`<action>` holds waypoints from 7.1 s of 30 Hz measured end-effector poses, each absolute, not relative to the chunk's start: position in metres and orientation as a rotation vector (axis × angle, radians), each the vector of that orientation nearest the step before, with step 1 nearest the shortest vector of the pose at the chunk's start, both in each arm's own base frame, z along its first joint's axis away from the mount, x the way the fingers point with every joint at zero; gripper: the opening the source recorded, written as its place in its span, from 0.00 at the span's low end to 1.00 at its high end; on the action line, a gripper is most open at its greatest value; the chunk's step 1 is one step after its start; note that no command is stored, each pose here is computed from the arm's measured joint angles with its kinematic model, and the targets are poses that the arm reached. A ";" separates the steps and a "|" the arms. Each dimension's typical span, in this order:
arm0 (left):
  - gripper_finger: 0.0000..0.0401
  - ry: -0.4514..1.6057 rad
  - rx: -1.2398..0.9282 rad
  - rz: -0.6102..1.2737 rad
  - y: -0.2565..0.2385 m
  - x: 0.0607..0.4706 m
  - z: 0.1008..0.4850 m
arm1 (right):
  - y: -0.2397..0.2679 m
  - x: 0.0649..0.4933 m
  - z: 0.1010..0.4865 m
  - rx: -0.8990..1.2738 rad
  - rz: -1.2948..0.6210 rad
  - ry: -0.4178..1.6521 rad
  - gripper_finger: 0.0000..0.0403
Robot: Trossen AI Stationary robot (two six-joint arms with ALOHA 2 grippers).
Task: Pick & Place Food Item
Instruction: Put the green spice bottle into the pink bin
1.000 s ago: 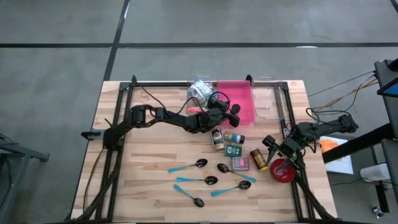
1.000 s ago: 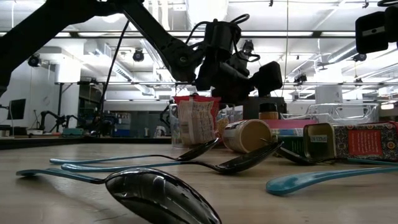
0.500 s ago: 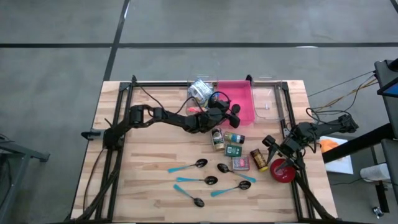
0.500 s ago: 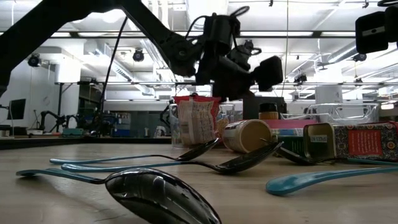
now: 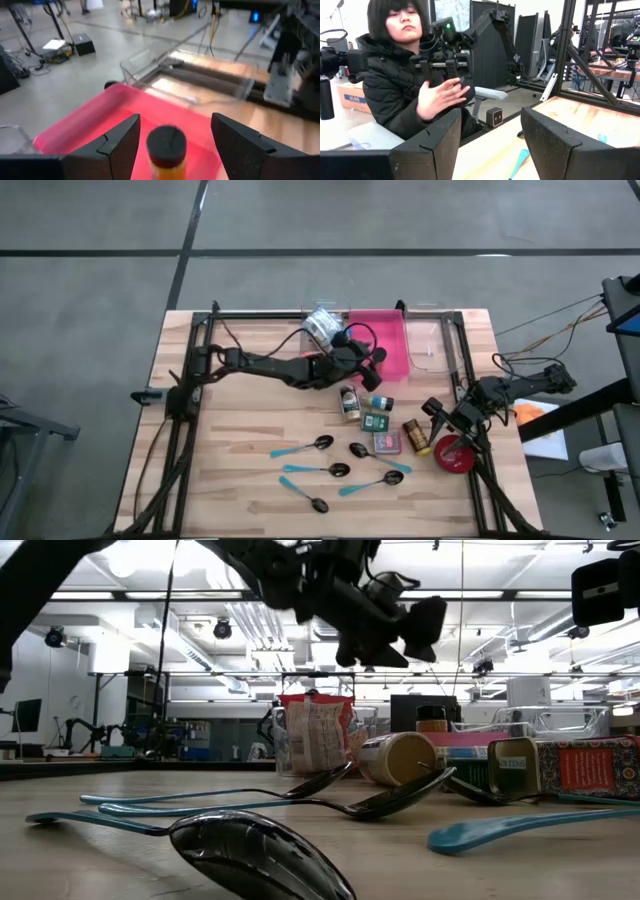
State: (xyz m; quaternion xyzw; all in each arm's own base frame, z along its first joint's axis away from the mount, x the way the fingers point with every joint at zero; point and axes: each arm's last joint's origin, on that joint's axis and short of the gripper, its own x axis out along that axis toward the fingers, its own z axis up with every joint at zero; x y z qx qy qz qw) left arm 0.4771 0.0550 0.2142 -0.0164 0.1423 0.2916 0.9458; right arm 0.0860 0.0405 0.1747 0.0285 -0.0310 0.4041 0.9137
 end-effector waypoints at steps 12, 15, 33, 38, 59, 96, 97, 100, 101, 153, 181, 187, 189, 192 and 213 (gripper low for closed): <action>0.61 0.483 0.024 0.397 0.043 0.422 0.269 | 0.041 0.086 0.175 0.061 0.832 -0.062 0.51; 0.61 0.462 0.043 0.358 0.040 0.397 0.275 | 0.041 0.086 0.175 0.059 0.832 -0.062 0.51; 0.61 0.215 0.080 0.165 0.020 0.219 0.237 | 0.041 0.086 0.175 0.059 0.833 -0.063 0.51; 0.61 0.175 0.087 0.161 0.017 0.181 0.220 | 0.041 0.086 0.175 0.059 0.833 -0.064 0.51; 0.61 -0.069 0.106 0.130 0.010 0.110 0.174 | 0.041 0.086 0.175 0.059 0.832 -0.064 0.51; 0.61 0.187 0.099 0.122 0.010 0.108 0.149 | 0.041 0.086 0.175 0.060 0.832 -0.063 0.51; 0.61 0.187 0.099 0.121 0.010 0.108 0.149 | 0.041 0.086 0.175 0.059 0.832 -0.063 0.51; 0.61 0.187 0.099 0.122 0.010 0.108 0.149 | 0.041 0.086 0.175 0.058 0.832 -0.063 0.51; 0.61 0.187 0.099 0.121 0.010 0.108 0.149 | 0.041 0.086 0.175 0.058 0.832 -0.064 0.51; 0.61 0.188 0.099 0.121 0.010 0.108 0.149 | 0.040 0.085 0.188 -0.069 0.802 -0.255 0.51; 0.61 0.188 0.101 0.121 0.010 0.108 0.149 | 0.018 0.102 0.187 0.338 -0.072 -0.210 0.51; 0.61 0.188 0.101 0.121 0.010 0.108 0.149 | 0.020 0.111 0.197 0.313 -0.098 -0.139 0.51; 0.61 0.188 0.101 0.121 0.010 0.108 0.149 | 0.022 0.116 0.202 0.296 -0.105 -0.089 0.51; 0.61 0.188 0.101 0.121 0.010 0.108 0.149 | 0.025 0.125 0.211 0.256 -0.120 0.025 0.51; 0.61 0.188 0.099 0.121 0.010 0.108 0.149 | 0.048 0.213 0.249 0.033 -0.287 0.716 0.51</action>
